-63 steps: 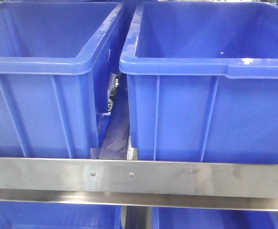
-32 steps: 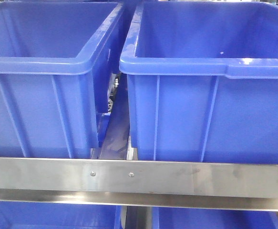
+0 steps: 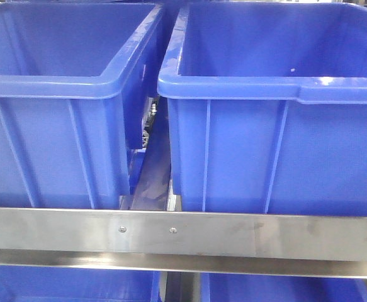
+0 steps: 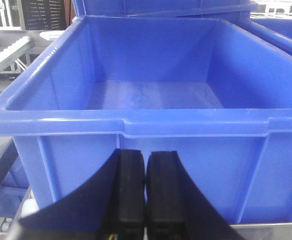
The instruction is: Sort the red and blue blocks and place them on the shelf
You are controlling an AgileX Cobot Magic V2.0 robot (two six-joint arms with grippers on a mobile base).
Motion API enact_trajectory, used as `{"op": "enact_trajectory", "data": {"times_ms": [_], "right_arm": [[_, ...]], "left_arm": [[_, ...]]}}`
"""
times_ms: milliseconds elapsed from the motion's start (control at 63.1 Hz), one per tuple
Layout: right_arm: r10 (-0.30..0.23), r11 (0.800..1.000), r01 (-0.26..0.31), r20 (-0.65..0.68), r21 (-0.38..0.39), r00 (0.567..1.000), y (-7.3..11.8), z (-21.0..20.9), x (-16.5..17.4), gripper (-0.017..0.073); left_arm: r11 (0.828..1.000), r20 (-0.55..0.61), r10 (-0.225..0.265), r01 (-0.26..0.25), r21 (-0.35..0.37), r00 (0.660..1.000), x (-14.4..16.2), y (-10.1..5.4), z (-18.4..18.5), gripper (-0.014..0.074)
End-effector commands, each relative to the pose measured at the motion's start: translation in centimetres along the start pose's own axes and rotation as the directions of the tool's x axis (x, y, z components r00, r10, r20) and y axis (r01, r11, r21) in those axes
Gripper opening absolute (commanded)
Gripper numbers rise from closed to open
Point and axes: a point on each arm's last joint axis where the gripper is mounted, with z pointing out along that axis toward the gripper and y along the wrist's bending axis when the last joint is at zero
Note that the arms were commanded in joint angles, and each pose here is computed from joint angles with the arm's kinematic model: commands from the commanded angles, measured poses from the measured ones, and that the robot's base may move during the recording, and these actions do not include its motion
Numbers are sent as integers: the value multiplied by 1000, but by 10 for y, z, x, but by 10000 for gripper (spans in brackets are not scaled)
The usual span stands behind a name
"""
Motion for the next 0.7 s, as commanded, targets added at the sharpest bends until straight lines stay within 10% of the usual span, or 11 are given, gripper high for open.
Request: {"op": "enact_trajectory", "data": {"times_ms": [0, 681], "right_arm": [[-18, 1000, 18, 109, -3, 994, 1, -2, -9, 57], [-18, 1000, 18, 109, -3, 994, 1, -2, -9, 57]], "left_arm": [[999, 99, -9, 5, 39, 995, -3, -3, -1, 141], [999, 100, -3, -2, 42, 995, 0, -3, -1, 141]]}}
